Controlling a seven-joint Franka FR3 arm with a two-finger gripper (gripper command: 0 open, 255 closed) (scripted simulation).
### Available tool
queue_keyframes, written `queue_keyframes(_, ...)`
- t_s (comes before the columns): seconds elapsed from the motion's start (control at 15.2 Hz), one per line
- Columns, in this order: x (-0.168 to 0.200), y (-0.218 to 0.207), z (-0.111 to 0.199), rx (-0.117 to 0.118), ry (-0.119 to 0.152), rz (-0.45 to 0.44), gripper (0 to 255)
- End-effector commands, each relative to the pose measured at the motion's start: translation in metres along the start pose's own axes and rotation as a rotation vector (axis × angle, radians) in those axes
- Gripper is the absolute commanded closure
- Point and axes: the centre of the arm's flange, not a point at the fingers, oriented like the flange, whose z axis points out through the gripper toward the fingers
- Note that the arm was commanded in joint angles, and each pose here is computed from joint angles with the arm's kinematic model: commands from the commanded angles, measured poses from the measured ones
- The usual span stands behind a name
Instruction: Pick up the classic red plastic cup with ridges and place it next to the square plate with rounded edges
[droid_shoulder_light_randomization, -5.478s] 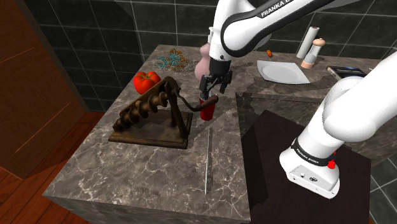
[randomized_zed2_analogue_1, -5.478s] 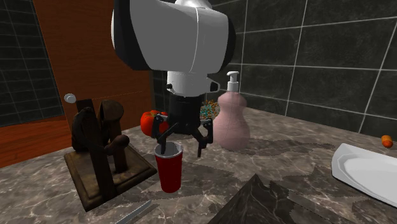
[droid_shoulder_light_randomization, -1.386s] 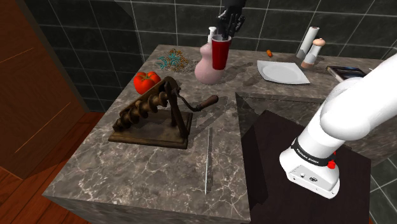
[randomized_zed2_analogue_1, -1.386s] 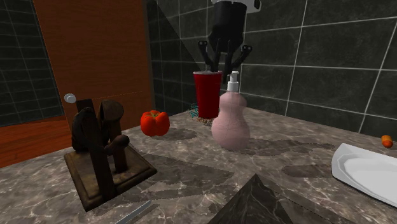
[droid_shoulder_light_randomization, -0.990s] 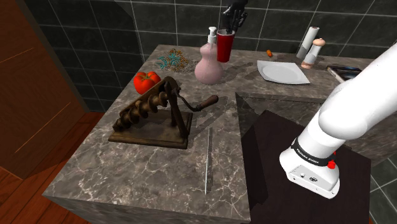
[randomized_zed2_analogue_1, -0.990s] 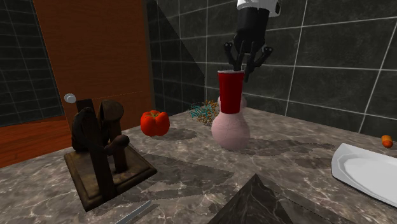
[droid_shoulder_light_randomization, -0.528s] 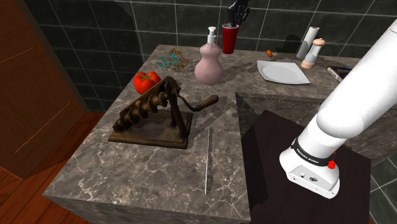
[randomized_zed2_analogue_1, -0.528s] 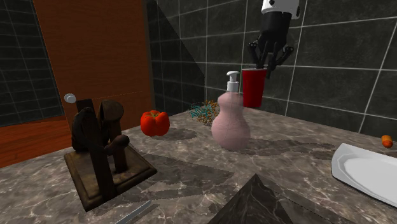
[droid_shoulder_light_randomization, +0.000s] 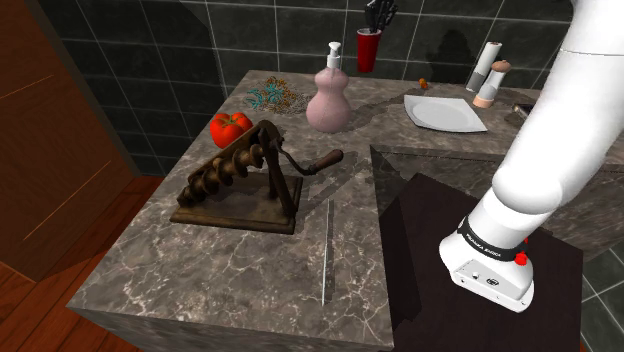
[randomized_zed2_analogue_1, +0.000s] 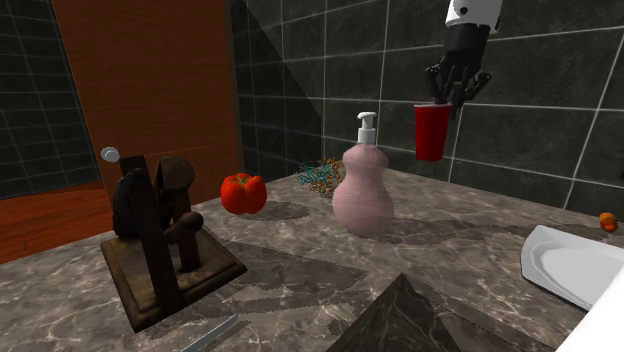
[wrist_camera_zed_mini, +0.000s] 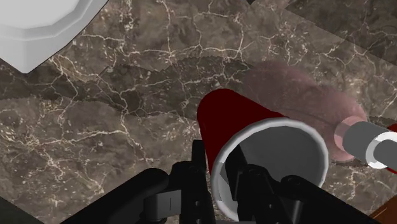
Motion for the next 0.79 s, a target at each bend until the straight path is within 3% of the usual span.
queue_keyframes(0.0, 0.013, 0.024, 0.0, -0.001, -0.001, -0.002, 255)
queue_keyframes(0.4, 0.054, 0.09, -0.007, -0.001, -0.001, -0.002, 255)
queue_keyframes(0.73, 0.055, 0.092, 0.019, -0.001, -0.001, -0.002, 255)
